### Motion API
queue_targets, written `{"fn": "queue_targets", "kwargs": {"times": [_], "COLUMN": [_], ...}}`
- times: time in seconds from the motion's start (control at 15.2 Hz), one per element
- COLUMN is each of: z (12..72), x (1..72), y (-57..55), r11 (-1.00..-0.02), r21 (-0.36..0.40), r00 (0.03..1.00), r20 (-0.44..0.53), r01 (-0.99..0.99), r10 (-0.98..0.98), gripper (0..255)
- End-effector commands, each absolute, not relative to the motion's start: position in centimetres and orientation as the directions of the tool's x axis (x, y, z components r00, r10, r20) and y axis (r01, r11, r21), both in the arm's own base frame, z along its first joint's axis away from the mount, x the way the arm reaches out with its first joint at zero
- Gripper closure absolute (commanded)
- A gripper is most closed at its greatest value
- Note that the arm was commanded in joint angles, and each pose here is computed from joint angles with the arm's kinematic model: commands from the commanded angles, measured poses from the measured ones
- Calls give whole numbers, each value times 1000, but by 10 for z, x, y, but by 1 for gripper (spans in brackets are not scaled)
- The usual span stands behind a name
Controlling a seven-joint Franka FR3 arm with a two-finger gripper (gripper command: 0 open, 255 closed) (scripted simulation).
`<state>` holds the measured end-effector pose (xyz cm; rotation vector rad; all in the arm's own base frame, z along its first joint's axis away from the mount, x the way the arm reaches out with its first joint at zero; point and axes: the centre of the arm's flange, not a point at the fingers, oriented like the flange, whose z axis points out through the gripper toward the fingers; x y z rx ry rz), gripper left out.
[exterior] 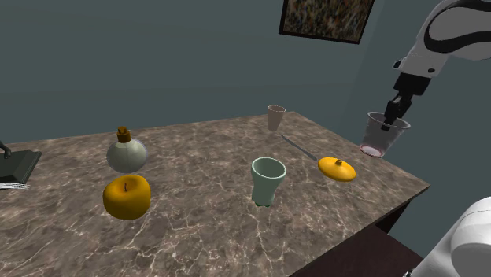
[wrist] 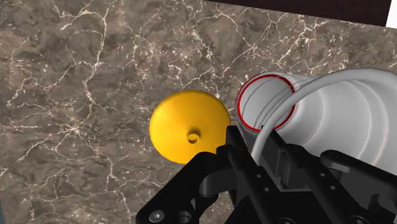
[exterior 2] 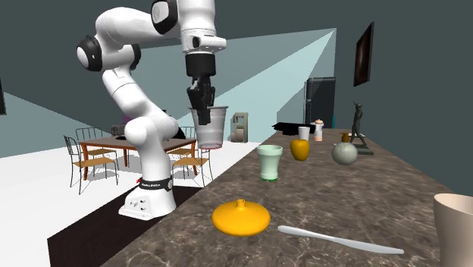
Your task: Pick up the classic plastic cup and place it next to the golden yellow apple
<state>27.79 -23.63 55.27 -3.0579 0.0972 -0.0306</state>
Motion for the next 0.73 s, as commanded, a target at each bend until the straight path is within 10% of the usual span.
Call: {"fn": "queue_targets", "kwargs": {"times": [0.0,0.66], "z": [553,553], "x": [287,336], "y": [-212,-89], "r11": [-995,-995], "r21": [-83,-83], "r00": [998,998], "r20": [17,17], "r01": [-64,-64], "r10": [-65,-65], "gripper": [255,255]}}
